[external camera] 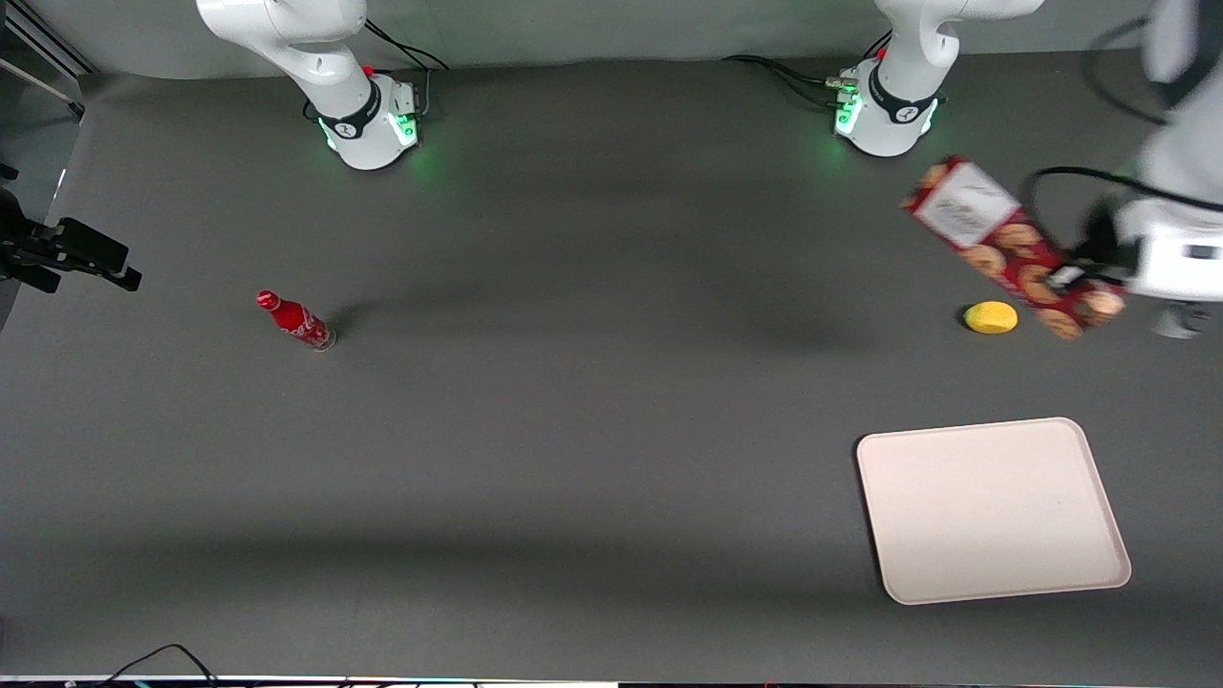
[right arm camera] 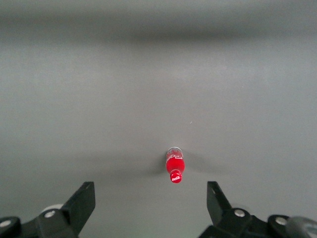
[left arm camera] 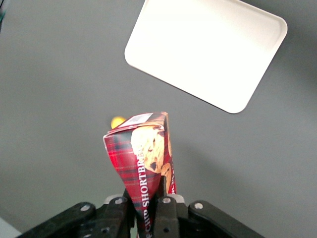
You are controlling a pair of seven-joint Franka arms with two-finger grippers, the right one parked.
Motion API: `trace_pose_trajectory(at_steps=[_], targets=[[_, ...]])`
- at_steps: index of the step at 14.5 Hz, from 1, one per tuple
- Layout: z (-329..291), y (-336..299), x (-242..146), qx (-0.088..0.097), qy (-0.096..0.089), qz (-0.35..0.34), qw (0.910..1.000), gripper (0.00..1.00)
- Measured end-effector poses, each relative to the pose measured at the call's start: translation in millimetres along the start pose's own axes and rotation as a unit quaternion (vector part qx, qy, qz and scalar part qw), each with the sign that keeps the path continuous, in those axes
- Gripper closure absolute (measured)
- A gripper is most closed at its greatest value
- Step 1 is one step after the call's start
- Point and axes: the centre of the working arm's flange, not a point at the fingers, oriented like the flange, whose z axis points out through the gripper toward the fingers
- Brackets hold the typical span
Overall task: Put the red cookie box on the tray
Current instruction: 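Lift the cookie box and carry it past the lemon toward the tray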
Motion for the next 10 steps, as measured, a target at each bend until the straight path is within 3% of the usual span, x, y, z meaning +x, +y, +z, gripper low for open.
trace_pose_trajectory(at_steps=[2,3,8,10], targets=[[23,-44,52,0.006,-0.011,0.091,0.9958,0.82],[36,-50,72,0.008,-0.007,0.125,0.9921,0.82],[139,-39,163,0.029,0.038,0.216,0.9752,0.82],[203,-26,188,0.025,0.04,0.226,0.9731,0.82]])
